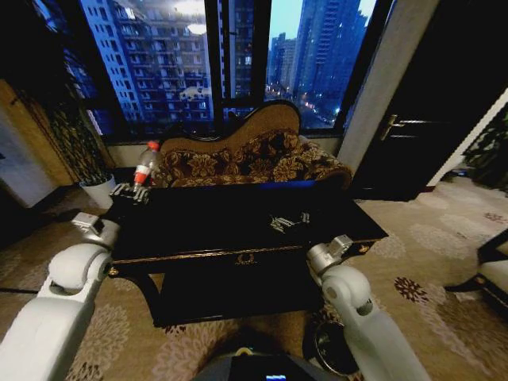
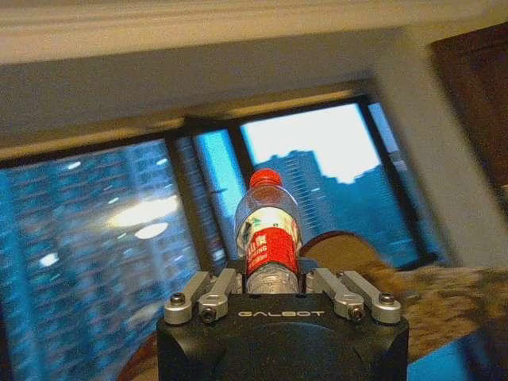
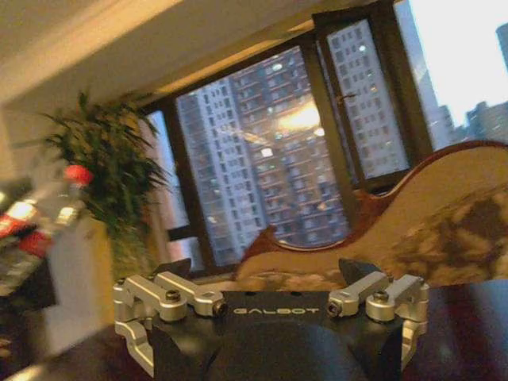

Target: Move to the front of the table and place the trash on the table into the trash bin.

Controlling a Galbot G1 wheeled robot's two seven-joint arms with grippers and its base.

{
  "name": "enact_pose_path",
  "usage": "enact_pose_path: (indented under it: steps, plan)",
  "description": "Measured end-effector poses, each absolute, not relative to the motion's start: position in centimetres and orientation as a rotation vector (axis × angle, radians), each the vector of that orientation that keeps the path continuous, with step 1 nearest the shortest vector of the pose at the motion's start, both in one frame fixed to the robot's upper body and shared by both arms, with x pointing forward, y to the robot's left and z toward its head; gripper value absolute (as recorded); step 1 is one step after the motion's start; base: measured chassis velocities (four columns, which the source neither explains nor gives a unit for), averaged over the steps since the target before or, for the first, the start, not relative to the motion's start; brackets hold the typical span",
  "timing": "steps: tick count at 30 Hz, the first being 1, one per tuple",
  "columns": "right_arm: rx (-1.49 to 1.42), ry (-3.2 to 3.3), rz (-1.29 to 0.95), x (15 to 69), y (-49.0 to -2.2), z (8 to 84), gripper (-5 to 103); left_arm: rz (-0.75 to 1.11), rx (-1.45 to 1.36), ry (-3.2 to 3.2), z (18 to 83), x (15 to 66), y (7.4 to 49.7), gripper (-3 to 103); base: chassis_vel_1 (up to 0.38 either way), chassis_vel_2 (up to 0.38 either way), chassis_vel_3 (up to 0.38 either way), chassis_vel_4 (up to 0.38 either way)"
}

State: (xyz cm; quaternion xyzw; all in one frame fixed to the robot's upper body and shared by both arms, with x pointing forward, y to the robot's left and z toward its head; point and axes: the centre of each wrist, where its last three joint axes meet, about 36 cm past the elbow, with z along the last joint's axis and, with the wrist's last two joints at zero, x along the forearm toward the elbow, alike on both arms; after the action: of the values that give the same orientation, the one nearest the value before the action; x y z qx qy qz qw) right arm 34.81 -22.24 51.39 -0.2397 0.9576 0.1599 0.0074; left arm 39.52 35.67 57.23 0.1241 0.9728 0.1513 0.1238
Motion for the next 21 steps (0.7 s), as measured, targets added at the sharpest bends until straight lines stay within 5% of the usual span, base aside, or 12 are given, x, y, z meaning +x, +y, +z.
enact_pose_path:
  steps: [21]
  plan:
    - [-1.177, 2.819, 0.910, 34.2, -20.8, 56.4, 100, 0.755, 0.879, 2.591, 59.6, 36.7, 29.8, 30, 0.000, 0.000, 0.000, 0.000]
